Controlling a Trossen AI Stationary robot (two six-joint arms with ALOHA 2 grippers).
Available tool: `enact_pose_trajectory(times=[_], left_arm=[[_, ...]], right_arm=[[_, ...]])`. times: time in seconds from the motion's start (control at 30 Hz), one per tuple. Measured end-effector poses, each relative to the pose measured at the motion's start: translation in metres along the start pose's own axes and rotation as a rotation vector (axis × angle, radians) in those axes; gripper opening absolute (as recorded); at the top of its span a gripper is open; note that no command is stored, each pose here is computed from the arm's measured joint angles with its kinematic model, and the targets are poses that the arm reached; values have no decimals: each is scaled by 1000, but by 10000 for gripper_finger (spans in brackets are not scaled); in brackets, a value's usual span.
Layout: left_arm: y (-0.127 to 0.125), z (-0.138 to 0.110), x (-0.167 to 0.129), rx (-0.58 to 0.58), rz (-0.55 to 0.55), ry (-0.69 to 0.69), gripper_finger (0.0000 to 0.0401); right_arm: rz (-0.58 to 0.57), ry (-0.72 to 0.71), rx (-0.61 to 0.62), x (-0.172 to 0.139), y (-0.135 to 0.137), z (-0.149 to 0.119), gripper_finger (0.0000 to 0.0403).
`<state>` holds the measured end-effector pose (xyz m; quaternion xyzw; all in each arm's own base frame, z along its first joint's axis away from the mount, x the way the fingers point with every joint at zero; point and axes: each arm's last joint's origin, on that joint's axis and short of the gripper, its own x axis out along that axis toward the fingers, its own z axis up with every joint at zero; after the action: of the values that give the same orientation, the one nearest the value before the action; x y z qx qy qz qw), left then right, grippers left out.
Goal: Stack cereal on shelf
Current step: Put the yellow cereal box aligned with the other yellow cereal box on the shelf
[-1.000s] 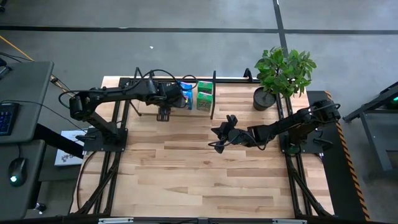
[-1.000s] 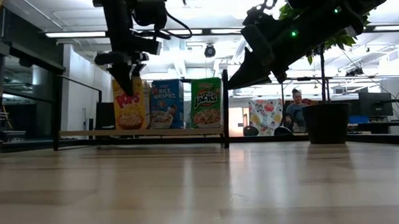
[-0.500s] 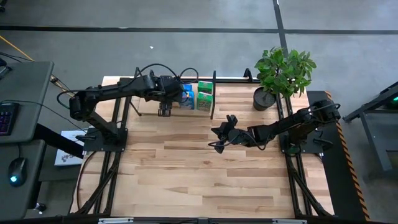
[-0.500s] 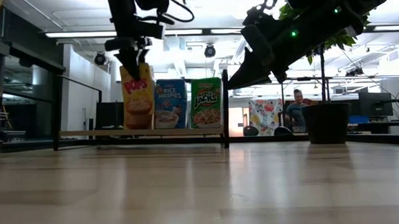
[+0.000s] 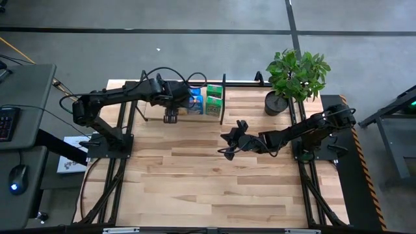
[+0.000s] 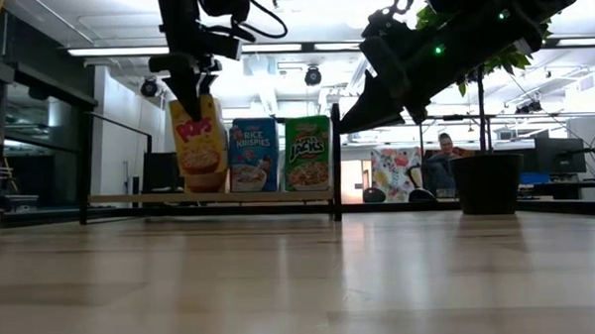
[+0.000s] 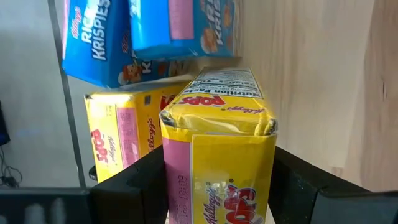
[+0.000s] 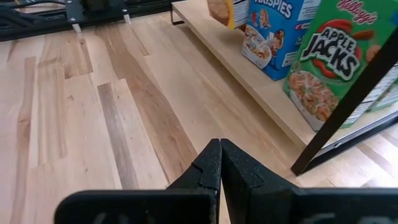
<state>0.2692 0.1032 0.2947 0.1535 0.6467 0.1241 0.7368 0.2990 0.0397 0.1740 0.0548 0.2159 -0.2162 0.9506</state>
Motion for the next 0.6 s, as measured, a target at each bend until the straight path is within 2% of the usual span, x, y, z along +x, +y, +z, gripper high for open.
enact_pose_trajectory(times=[0.6], left_arm=[[0,1,0,-5,0,-13,203]], right_arm=[[11,4,0,0,0,0,0]])
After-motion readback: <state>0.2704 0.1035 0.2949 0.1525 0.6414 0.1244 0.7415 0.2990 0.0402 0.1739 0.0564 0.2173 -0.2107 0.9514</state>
